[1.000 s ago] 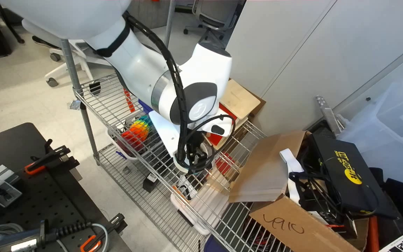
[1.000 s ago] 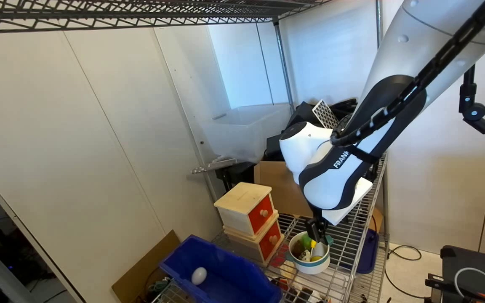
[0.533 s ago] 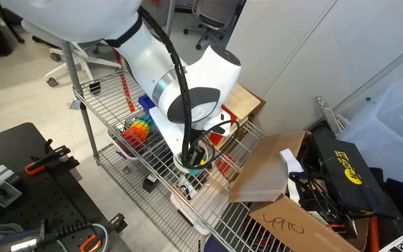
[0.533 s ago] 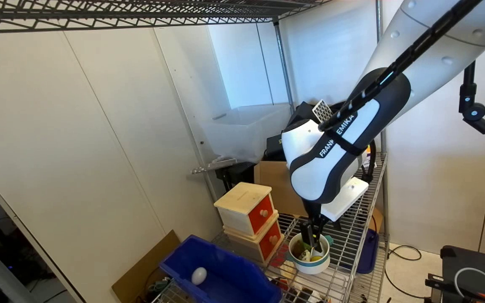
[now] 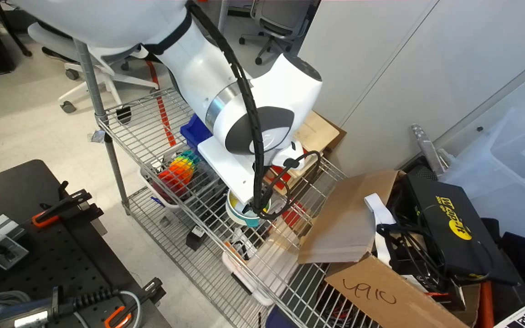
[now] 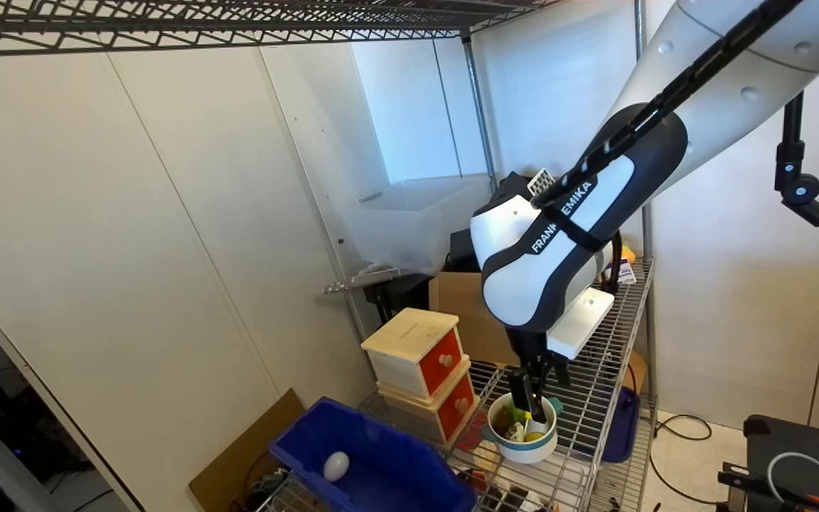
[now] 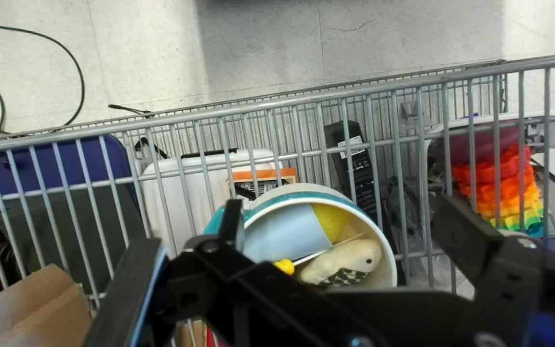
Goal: Take the yellow knife and put it in the blue box
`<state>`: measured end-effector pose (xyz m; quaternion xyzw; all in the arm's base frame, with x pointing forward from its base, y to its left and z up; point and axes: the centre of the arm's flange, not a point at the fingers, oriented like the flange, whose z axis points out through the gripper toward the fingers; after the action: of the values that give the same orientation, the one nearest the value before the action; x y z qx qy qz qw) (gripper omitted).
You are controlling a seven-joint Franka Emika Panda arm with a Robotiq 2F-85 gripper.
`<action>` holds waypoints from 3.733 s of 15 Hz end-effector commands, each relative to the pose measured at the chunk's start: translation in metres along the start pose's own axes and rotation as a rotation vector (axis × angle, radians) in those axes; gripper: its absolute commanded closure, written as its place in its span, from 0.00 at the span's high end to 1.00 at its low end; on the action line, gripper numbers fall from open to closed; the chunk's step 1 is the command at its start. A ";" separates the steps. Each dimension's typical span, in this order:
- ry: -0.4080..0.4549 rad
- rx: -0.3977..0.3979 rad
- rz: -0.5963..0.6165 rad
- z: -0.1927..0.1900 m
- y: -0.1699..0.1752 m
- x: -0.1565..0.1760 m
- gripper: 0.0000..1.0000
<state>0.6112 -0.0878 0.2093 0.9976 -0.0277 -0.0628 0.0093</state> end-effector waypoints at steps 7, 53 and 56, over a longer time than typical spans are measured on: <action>0.015 0.002 -0.020 -0.008 -0.004 0.003 1.00; 0.190 -0.022 0.098 0.058 0.005 0.054 1.00; 0.206 -0.039 0.110 0.058 0.005 0.053 1.00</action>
<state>0.6496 -0.0954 0.1449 0.9965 -0.0696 0.0292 0.0372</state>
